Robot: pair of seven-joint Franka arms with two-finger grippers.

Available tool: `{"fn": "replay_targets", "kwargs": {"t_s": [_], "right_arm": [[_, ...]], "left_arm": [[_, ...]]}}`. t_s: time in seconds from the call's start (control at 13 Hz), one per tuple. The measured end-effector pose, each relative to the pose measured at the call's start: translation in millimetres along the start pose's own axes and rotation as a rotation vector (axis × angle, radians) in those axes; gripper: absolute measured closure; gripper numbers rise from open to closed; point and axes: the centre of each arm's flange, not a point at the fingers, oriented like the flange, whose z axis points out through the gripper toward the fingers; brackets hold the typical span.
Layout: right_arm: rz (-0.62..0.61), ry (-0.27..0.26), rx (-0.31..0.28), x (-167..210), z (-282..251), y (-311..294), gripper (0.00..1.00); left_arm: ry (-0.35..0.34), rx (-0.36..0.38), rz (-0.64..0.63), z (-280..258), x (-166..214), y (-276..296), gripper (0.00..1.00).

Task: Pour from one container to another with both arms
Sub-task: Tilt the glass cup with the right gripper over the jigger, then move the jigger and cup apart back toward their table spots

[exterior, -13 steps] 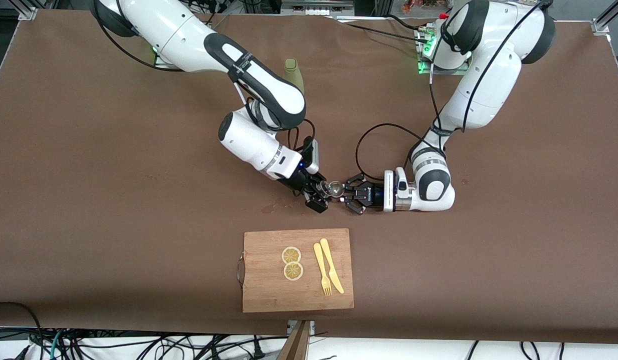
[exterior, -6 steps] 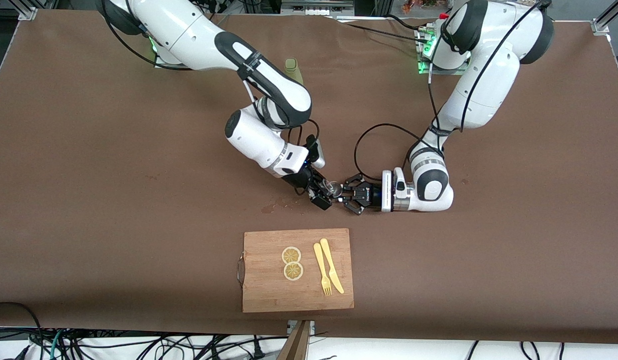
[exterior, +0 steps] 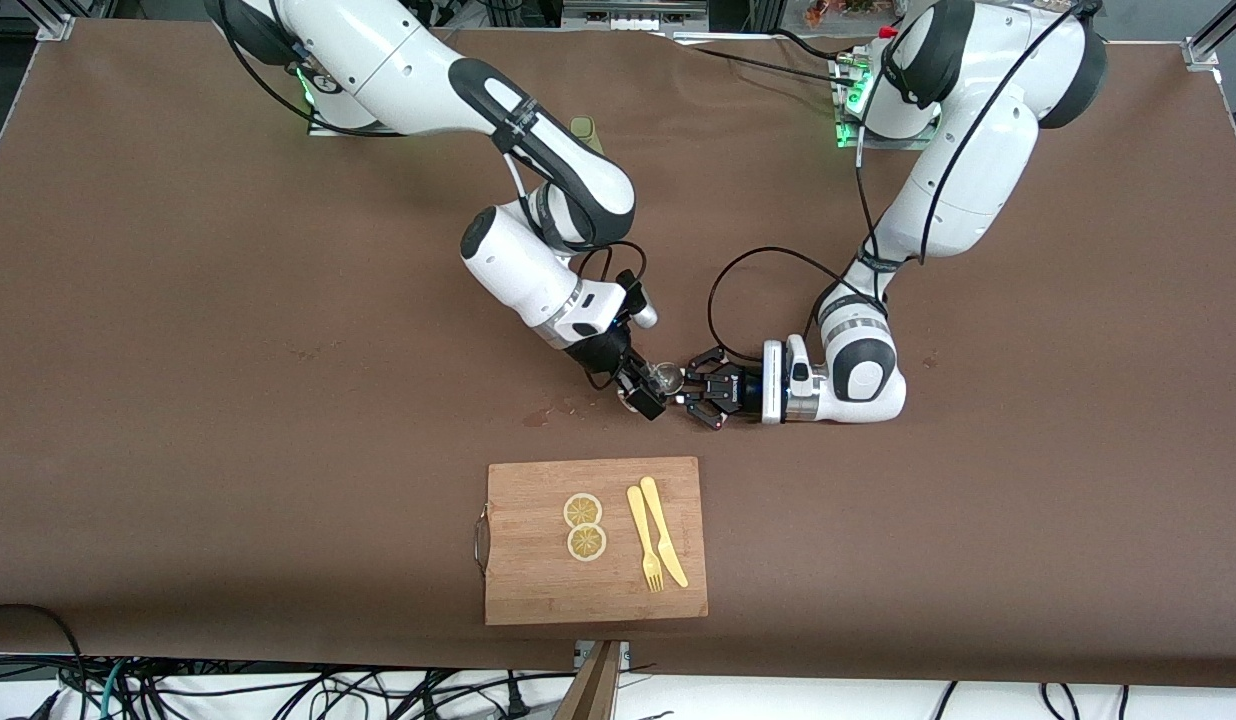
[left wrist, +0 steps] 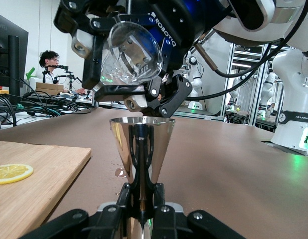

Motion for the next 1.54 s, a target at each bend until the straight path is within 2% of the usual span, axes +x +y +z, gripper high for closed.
{"fn": "replay_targets", "kwargs": {"t_s": [0.46, 0.77, 0.92, 1.15, 1.54], "right_arm": [[-0.106, -0.04, -0.029, 8.6, 0.0, -3.4, 0.88], [-0.115, -0.052, -0.038, 7.1, -1.0, -3.8, 0.88], [-0.072, -0.056, -0.031, 4.4, -0.2, -7.8, 0.88], [0.057, -0.058, -0.017, 2.5, 2.0, -16.5, 0.88], [0.174, -0.059, -0.03, 1.3, -4.0, -13.4, 0.88]], "left_arm": [[-0.001, 0.0, 0.0, 0.2, -0.1, -0.1, 0.79], [-0.001, 0.001, 0.0, 0.2, -0.2, -0.1, 0.79], [-0.002, 0.001, 0.0, 0.2, -0.2, -0.1, 0.79], [0.0, 0.001, 0.006, 0.5, 2.2, -2.2, 0.79], [-0.001, 0.003, 0.012, 0.5, 4.1, -4.2, 0.79]]}}
